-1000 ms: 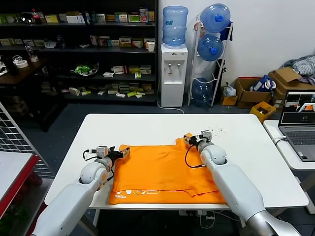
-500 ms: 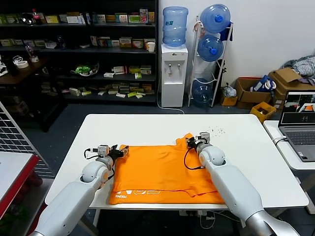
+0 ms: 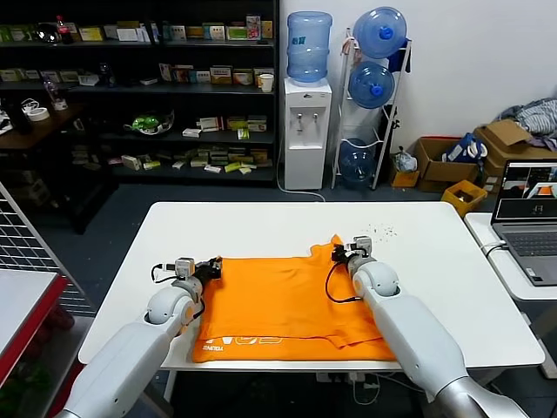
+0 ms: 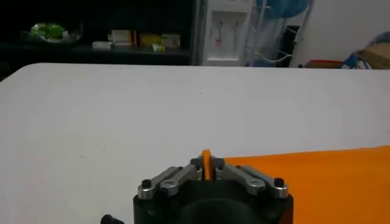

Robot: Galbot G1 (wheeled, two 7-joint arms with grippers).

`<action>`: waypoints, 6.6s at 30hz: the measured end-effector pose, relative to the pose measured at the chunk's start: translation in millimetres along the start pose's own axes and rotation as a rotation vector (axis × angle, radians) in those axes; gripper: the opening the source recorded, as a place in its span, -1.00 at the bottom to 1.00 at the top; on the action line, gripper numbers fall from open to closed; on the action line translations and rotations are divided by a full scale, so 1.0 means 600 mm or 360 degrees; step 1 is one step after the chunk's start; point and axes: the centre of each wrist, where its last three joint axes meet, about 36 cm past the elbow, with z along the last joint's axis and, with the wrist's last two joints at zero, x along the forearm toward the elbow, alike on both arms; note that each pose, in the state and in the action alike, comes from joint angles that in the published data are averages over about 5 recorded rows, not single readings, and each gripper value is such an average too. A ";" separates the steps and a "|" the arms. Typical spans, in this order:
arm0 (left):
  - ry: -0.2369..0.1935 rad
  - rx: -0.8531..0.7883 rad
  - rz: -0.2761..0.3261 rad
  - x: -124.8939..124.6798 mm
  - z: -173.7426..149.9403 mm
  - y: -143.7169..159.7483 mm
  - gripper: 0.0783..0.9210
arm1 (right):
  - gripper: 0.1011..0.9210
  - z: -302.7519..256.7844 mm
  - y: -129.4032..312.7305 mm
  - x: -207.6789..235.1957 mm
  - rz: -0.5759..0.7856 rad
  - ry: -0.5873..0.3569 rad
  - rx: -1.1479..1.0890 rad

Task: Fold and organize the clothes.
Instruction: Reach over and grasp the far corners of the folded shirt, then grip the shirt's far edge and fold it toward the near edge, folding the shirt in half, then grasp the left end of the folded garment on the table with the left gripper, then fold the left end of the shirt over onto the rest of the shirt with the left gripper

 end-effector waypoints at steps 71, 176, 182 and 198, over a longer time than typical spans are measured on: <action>-0.0187 -0.0082 -0.0004 0.296 0.131 -0.084 0.38 | 0.46 0.130 -0.023 0.440 0.0017 0.0000 0.0035; -0.0076 0.0151 -0.0135 0.317 0.056 -0.051 -0.93 | 0.76 0.184 0.010 0.407 0.0085 -0.0031 -0.0095; -0.0086 0.0217 -0.0031 0.309 0.046 -0.116 -0.93 | 0.76 0.188 0.010 0.405 0.0091 -0.0025 -0.0099; -0.0114 0.0287 0.0046 0.302 0.033 -0.176 -0.40 | 0.76 0.191 0.011 0.404 0.0089 -0.0016 -0.0099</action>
